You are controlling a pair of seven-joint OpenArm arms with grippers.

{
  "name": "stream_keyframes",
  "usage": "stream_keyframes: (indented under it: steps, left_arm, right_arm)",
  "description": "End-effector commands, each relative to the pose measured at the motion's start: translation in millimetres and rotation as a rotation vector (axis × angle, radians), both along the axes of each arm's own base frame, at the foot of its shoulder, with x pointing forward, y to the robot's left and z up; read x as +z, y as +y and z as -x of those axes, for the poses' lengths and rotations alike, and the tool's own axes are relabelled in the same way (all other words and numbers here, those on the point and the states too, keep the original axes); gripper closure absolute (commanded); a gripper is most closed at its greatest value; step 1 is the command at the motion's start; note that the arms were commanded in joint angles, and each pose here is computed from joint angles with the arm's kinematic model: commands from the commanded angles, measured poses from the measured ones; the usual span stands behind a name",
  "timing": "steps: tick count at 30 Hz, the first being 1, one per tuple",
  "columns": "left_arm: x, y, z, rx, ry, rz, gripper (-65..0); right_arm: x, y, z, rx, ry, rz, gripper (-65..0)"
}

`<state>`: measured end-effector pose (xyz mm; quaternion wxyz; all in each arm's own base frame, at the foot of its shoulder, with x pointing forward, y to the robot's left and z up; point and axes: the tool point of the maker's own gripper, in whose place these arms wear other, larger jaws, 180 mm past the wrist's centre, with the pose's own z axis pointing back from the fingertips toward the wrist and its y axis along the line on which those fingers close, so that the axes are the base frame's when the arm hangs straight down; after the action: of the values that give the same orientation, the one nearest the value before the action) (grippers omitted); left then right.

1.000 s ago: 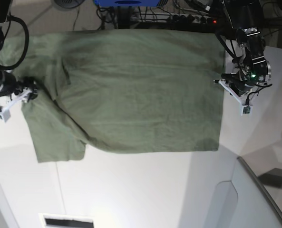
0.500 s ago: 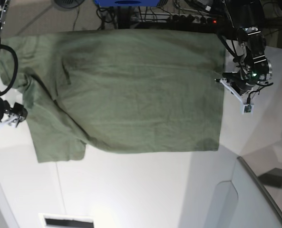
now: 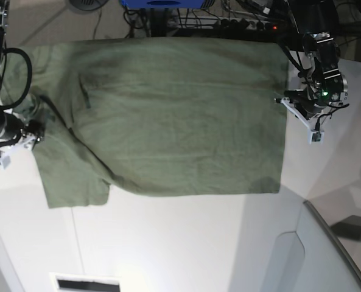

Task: Layout the t-shirt on the table in an organized manner, then fold the t-shirt properly
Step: 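Grasp the shirt's side edge near the sleeve with the right gripper, then move the left gripper along the shirt's side and grasp its edge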

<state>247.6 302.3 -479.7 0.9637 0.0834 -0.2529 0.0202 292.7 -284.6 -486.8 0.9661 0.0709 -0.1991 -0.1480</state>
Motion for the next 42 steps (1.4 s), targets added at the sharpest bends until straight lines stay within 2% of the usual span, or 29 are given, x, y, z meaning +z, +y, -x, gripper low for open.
stream_keyframes:
  steps: [1, 3, 5, 18, 20, 22, 23, 25, 26, 31, 37, 42]
  left_arm:
    - [12.7, 9.7, -10.6, -0.002, -0.041, -0.026, 0.0]
    - [12.9, 12.4, -10.1, -0.002, -0.038, -0.031, 0.0]
    - [13.2, 13.1, -10.1, -0.002, -0.038, -0.032, 0.0]
    - [12.8, 13.0, -9.8, -0.001, -0.037, -0.032, 0.0]
    - [12.8, 13.0, -9.8, -0.001, -0.037, -0.032, 0.0]
    - [12.3, 13.0, -9.4, -0.001, -0.036, -0.031, 0.0]
    - [12.3, 13.0, -9.4, -0.001, -0.036, -0.031, 0.0]
    - [12.3, 13.0, -9.4, -0.001, -0.036, -0.031, 0.0]
    - [12.3, 13.0, -9.4, -0.001, -0.036, -0.031, 0.0]
    - [15.9, 13.0, -15.9, -0.001, -0.05, -0.031, 0.0]
    - [38.0, 23.1, -64.7, 0.015, -0.124, -0.022, 0.0]
    - [28.3, 25.3, -100.2, 0.061, -0.092, 0.057, 0.0]
  right_arm:
    - [12.9, -10.8, -12.6, -0.002, -0.042, 0.02, -31.7]
    - [13.7, -13.2, -12.5, -0.003, -0.042, 0.025, -24.0]
    - [17.1, -14.0, -16.8, -0.004, -0.049, 0.025, -20.1]
    - [18.4, -11.9, -20.3, -0.004, -0.058, 0.021, -19.2]
    - [18.3, -11.2, -20.6, -0.004, -0.06, 0.02, -13.8]
    - [18.3, -11.2, -20.6, -0.004, -0.06, 0.02, -0.9]
    - [18.7, -11.2, -21.3, -0.004, -0.061, 0.02, 0.0]
    - [18.9, -11.2, -21.5, -0.004, -0.063, 0.021, -1.7]
    - [19.7, -11.0, -22.2, -0.003, -0.065, 0.021, 0.0]
    - [22.1, -14.2, -23.2, -0.003, -0.07, 0.028, 0.0]
    - [38.2, -8.4, -34.8, 0.027, -0.12, 0.038, 0.0]
    - [37.8, -6.0, -35.2, 0.028, -0.121, 0.034, 0.0]
